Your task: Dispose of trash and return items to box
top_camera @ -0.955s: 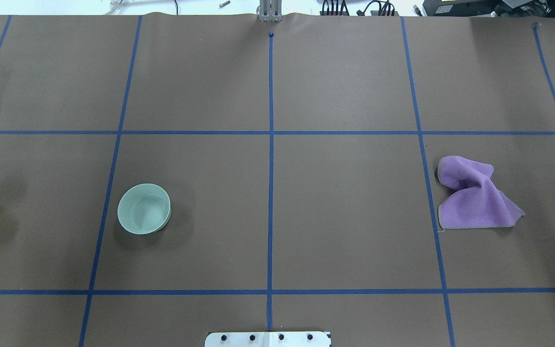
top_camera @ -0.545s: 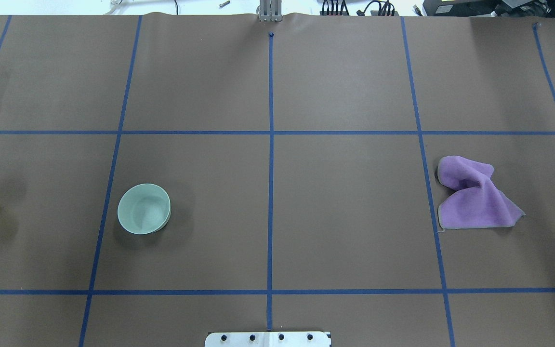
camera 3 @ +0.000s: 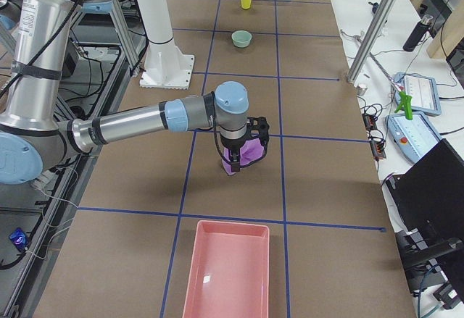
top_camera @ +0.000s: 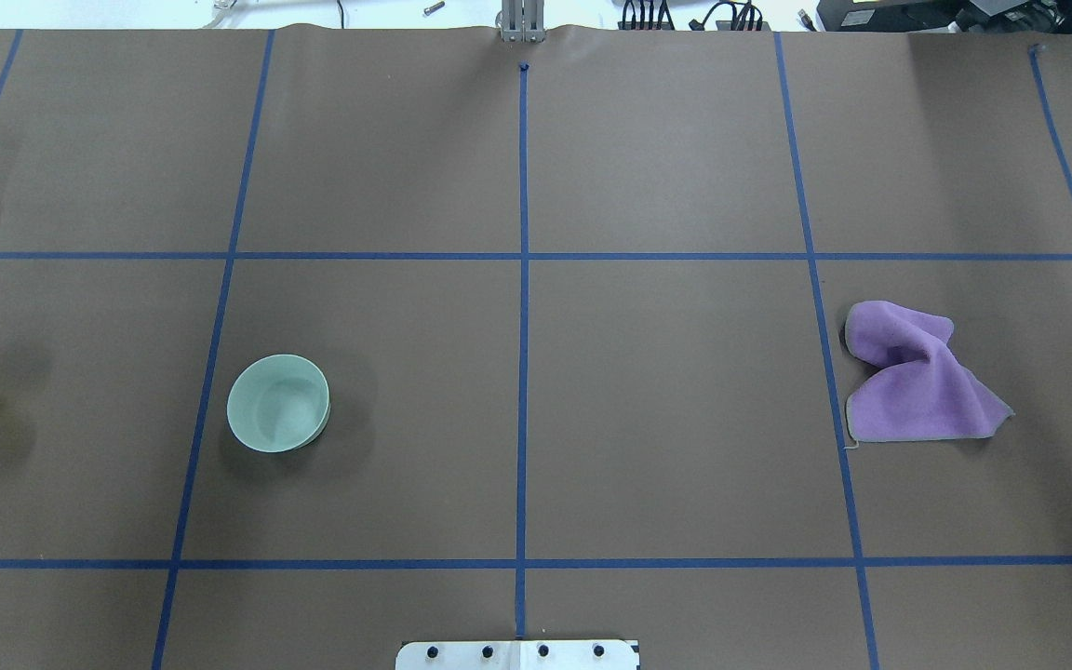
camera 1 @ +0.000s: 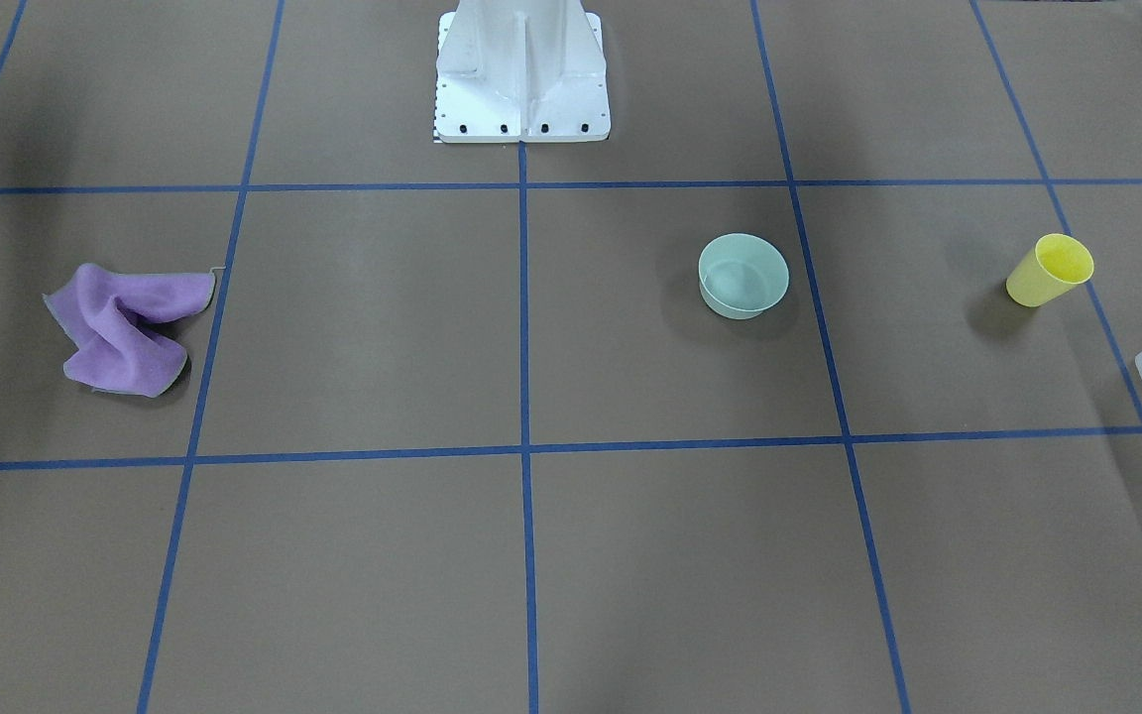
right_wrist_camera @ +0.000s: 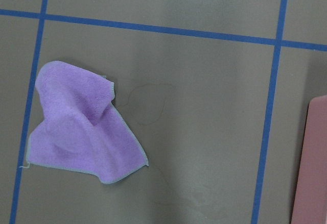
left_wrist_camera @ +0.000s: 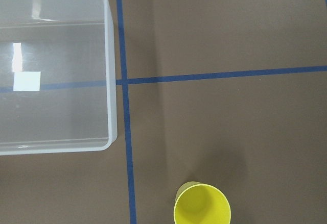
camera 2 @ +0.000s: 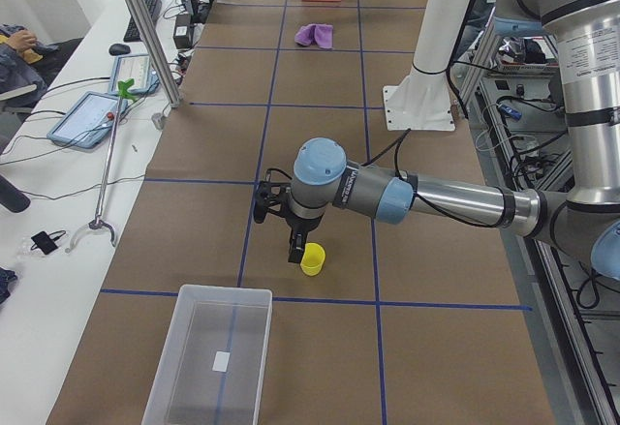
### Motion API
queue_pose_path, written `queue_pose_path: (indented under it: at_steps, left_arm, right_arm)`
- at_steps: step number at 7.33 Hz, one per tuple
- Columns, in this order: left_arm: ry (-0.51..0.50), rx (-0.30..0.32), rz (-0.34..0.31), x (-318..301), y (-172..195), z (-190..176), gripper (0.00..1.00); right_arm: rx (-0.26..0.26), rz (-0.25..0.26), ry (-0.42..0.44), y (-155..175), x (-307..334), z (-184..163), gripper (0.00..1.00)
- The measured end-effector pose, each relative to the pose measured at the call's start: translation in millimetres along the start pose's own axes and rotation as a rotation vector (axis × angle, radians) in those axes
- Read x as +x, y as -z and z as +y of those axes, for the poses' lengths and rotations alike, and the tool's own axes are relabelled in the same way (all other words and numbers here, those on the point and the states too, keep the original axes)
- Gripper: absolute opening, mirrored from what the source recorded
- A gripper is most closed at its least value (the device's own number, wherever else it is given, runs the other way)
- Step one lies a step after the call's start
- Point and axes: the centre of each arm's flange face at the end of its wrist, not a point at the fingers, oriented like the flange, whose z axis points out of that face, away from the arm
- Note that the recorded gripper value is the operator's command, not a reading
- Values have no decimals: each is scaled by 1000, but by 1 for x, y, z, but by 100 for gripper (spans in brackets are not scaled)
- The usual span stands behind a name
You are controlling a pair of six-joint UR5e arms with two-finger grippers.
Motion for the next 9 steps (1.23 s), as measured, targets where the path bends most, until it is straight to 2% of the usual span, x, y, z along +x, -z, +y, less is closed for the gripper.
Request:
queue_pose_path:
  at_steps: [2,3,4,5,7,8,9]
  left_arm:
    - [11,3,-2,-3,1,2,98]
    - [17,-4,-3,-8,-3,3,98]
    - [21,-8,-3,-10,-5,3,98]
    - [22,-8,-2,-10,-5,3,98]
    - [17,-7,-1,-6,-6,-3,98]
    - [17,-7,0,-5,-7,-5,98]
    - [22,-10,0,-6,-8,-6,98]
  right_arm:
    - [-24,-3,-4,-13,-22,-12,98]
    - [-36,15,6,-27,-45,-27,98]
    - [-37,30,15,-52,-71,-47,96]
    - [-25,29,2,-92,-93,-63,94]
    - [32,-15,-43,-168,-127,-74,94]
    - [39,-44,-68,-183,-142,-77,94]
    - [32,-66,-78,-188,-150,-77,86]
